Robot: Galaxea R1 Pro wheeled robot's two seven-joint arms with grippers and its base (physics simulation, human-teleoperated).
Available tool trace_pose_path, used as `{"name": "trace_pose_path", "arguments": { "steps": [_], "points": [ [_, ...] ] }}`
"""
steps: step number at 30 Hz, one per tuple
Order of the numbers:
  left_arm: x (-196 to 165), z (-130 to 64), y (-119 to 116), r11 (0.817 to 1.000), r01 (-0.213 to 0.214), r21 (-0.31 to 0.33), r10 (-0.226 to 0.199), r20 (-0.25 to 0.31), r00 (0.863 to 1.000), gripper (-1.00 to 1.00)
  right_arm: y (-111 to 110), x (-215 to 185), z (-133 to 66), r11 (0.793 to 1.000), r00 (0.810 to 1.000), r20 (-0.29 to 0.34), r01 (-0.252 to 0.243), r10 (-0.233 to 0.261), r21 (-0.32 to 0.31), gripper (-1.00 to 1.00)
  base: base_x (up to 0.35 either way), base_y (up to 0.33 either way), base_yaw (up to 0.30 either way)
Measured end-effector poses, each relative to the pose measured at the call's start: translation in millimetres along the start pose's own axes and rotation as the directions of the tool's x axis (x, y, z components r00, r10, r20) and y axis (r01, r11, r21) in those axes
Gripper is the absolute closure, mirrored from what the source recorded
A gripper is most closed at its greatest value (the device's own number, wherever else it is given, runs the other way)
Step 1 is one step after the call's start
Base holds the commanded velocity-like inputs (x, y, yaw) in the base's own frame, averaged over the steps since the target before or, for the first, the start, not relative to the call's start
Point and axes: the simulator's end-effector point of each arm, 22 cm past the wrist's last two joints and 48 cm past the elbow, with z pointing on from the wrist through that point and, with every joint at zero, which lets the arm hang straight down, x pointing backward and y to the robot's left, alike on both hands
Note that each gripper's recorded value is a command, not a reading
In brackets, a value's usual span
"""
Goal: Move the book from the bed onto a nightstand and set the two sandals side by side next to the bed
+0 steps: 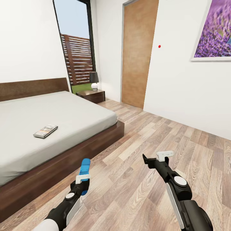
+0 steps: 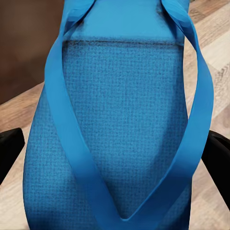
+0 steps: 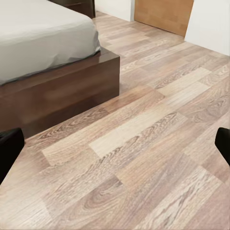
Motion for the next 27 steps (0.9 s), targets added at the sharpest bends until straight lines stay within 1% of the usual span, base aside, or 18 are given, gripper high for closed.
{"name": "trace_pose_path", "arguments": {
  "steps": [4, 14, 16, 19, 21, 27],
  "points": [
    [-8, -3.5, 0, 1.0, 0.0, -0.004, 0.0, 0.0, 1.0, 1.0, 4, -6, 0.6, 1.0, 1.0, -0.007, 0.003, -0.003, -0.008, -1.0, 0.0, 0.0, 0.0],
    [-28, -12.2, 0, 1.0, 0.0, -0.011, 0.0, -0.002, 1.0, 1.0, 5, -25, 0.1, 1.0, 1.0, -0.014, 0.001, -0.001, -0.013, -1.0, 0.0, 0.0, 0.0],
    [-28, -14.1, 1, 1.0, -0.001, -0.012, 0.001, -0.01, 1.0, 1.0, 6, -28, -0.1, 1.0, 1.0, -0.016, 0.0, 0.0, -0.014, -1.0, 0.0, 0.0, 0.0],
    [-19, -17.6, 2, 1.0, -0.003, -0.017, 0.003, -0.042, 0.999, 1.0, 6, -34, -0.3, 1.0, 1.0, -0.02, -0.001, 0.001, -0.014, -1.0, 0.0, 0.0, 0.0],
    [-20, -19.6, 1, 1.0, -0.004, -0.016, 0.003, -0.049, 0.999, 1.0, 6, -37, -0.5, 1.0, 1.0, -0.023, -0.001, 0.001, -0.016, -1.0, 0.0, 0.0, 0.0],
    [-26, -25.6, 0, 1.0, -0.005, -0.017, 0.004, -0.061, 0.998, 1.0, 23, -48, -1.1, 0.999, 0.999, -0.033, 0.013, -0.015, -0.051, -1.0, 0.0, 0.0, 0.0]
  ]
}}
